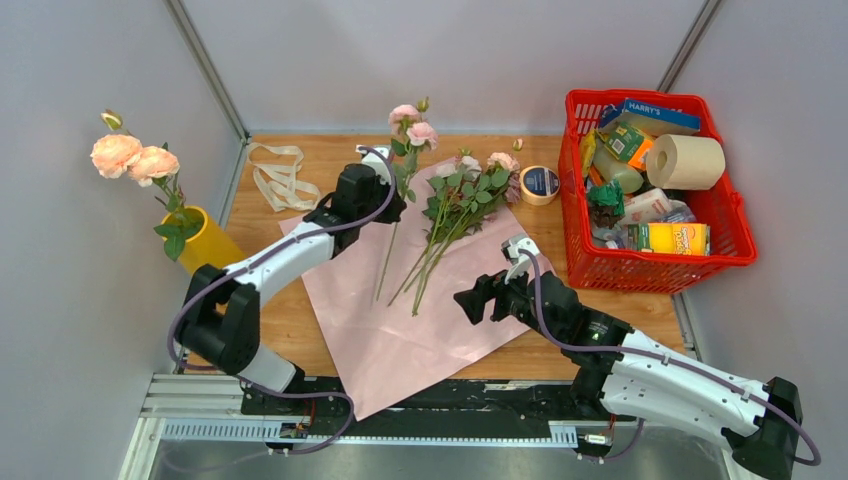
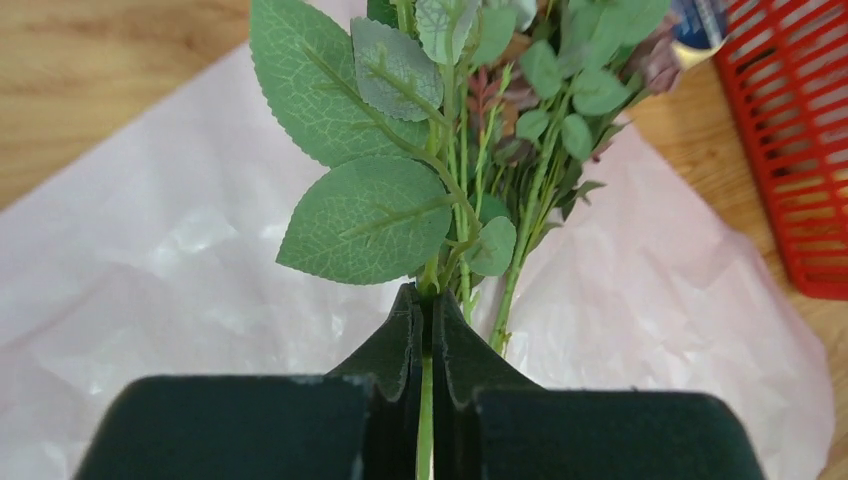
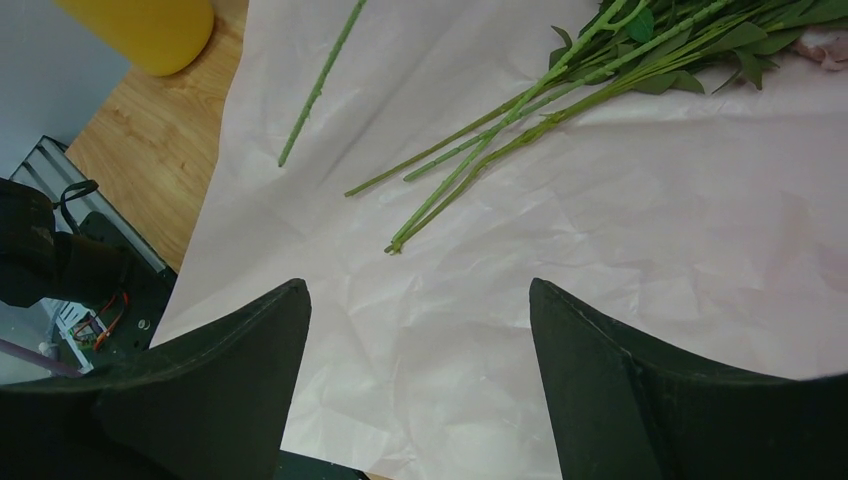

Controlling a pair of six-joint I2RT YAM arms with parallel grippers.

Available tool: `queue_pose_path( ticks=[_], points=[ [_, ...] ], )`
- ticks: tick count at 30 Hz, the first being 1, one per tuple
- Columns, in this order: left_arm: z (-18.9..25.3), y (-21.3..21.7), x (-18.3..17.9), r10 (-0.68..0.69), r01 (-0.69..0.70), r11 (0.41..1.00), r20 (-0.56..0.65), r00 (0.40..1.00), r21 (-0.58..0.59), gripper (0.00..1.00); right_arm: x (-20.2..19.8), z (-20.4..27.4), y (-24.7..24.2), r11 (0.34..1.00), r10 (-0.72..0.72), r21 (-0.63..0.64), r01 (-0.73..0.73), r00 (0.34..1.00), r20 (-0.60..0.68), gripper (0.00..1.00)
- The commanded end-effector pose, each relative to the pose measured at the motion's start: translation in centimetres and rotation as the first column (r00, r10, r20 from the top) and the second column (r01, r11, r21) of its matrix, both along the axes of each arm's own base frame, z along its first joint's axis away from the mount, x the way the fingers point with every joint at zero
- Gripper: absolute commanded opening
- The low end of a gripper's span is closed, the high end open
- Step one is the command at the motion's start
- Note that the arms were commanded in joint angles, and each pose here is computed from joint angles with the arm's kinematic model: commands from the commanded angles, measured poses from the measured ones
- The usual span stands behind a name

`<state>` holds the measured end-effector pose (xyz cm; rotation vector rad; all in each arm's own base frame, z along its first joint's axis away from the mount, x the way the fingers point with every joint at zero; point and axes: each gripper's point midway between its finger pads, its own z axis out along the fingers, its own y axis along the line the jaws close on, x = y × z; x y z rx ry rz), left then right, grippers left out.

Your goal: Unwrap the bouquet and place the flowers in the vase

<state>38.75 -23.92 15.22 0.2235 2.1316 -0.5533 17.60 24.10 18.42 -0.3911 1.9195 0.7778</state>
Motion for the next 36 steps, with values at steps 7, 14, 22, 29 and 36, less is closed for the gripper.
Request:
queue_pose_path(
  ticks=[7,14,22,29,36],
  points=[
    [10.3,3.6,-1.1,0.112,-0.088,0.993,0.358,0.927,-0.082,0.0,0.3,0.4,-0.1,0.999,-0.021,0.026,0.021,1.0,0.021,0.86],
    [18.5,9.6,-4.1,0.259,-0.214,0.965,0.68,0.686,-0.151,0.0,0.2,1.1,0.1,0.999,-0.014,0.045,0.012,1.0,0.026,0.93],
    [28.1,19.9,-7.7,0.377,-0.523,0.84,0.847,0.375,-0.143,0.0,0.0,1.6,0.1,0.997,-0.017,0.079,0.016,1.0,0.015,1.0],
    [35.6,26.2,-10.7,0.349,-0.673,0.725,0.92,0.18,-0.143,0.0,0.1,1.5,-0.1,0.995,-0.037,0.098,0.037,0.999,0.006,1.0],
    [39.3,31.1,-12.7,0.281,-0.842,0.522,0.96,0.015,-0.139,0.0,-0.2,1.1,0.1,0.996,-0.017,0.09,0.017,1.0,0.0,1.0]
  ],
)
